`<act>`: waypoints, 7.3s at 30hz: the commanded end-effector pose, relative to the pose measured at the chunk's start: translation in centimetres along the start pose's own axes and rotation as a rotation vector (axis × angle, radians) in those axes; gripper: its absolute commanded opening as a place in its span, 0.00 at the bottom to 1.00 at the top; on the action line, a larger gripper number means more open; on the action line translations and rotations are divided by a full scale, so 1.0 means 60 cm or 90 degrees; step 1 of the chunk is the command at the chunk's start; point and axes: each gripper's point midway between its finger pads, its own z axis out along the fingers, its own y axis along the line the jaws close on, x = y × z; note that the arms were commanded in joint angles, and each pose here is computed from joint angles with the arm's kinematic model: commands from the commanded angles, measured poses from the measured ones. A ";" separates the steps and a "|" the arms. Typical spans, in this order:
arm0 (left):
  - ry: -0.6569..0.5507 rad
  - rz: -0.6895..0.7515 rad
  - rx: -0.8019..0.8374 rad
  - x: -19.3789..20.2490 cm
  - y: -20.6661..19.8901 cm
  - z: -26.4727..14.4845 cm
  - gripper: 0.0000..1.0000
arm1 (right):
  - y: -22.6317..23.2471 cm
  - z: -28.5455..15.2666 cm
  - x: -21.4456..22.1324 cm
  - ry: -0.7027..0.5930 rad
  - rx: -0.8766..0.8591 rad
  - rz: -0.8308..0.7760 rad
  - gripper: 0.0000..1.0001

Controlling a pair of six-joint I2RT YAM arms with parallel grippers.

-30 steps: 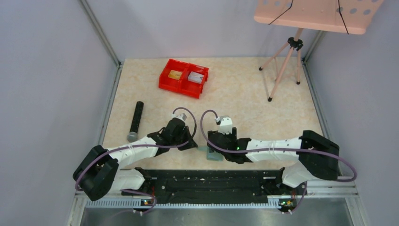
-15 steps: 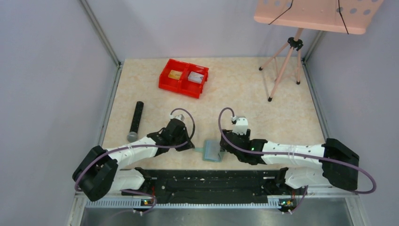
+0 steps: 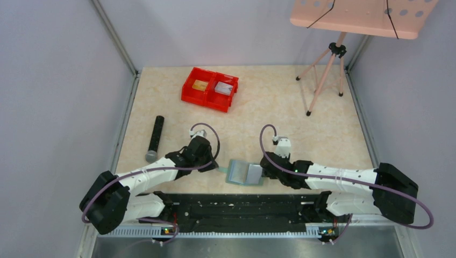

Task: Take the credit cards out of the card holder
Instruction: Open the card holder at the center of the board.

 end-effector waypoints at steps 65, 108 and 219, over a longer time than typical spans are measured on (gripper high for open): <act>-0.022 -0.016 0.125 -0.033 -0.054 0.006 0.00 | 0.240 0.034 -0.096 0.030 -0.288 0.043 0.31; -0.017 -0.023 0.092 -0.026 -0.034 0.011 0.00 | 0.156 0.073 -0.045 0.005 -0.158 -0.096 0.75; -0.021 0.009 0.283 -0.065 -0.179 -0.064 0.34 | 0.121 0.006 -0.104 0.000 -0.339 0.063 0.27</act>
